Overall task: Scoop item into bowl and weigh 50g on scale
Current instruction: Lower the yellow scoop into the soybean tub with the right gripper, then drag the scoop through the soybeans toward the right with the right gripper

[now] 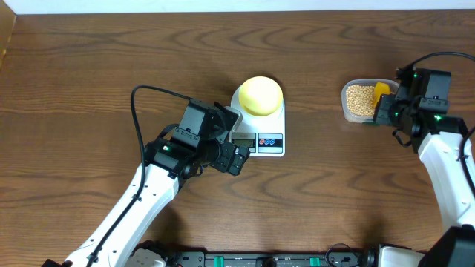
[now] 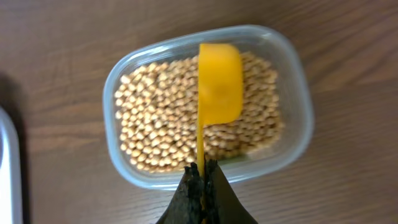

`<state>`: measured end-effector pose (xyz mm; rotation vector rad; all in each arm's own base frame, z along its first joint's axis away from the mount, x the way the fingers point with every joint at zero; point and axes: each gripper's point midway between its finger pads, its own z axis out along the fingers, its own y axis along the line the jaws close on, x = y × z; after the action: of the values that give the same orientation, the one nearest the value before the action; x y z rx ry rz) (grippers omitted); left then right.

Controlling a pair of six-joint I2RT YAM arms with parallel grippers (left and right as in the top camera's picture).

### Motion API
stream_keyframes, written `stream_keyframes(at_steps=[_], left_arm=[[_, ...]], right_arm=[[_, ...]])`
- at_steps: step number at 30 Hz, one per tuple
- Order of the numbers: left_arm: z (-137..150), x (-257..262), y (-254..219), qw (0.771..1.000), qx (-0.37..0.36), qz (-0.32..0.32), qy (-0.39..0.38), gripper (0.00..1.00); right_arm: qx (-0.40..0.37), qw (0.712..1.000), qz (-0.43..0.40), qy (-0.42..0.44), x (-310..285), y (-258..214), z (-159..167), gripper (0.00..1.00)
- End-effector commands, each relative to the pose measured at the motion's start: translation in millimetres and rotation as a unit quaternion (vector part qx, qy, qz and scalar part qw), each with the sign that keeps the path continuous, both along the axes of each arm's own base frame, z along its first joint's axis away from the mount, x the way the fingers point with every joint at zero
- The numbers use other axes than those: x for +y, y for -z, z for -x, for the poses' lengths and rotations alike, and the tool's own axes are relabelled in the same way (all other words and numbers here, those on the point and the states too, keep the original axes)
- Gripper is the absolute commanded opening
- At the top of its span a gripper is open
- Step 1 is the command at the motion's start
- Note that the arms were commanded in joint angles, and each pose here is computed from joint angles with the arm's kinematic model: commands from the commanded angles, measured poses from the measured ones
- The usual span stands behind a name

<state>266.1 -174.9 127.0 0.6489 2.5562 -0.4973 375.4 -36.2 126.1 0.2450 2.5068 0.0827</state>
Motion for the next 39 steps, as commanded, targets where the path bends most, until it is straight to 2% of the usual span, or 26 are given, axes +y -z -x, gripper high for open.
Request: stream_keyframes(at_steps=[1,6,12,21,31,39], left_arm=[[-2,-3,-4,1.0,-0.004,0.003,0.007,0.98],[-2,-3,-4,1.0,-0.004,0.003,0.007,0.98],[-2,-3,-4,1.0,-0.004,0.003,0.007,0.98],[-2,-3,-4,1.0,-0.004,0.003,0.007,0.98],[-2,-3,-4,1.0,-0.004,0.003,0.007,0.98],[-2,-3,-4,1.0,-0.004,0.003,0.007,0.98]], right_arm=[[0.011,0.997,-0.031,-0.069,20,10,-2,0.01],[0.022,0.995,-0.055,-0.081,28,15,2,0.01],[0.007,0.984,-0.137,-0.111,44,5,5,0.01],[0.014,0.982,-0.17,-0.085,25,11,9,0.01],[0.012,0.96,-0.272,-0.073,20,11,13,0.01],[0.003,0.948,-0.316,-0.037,6,4,15,0.01]])
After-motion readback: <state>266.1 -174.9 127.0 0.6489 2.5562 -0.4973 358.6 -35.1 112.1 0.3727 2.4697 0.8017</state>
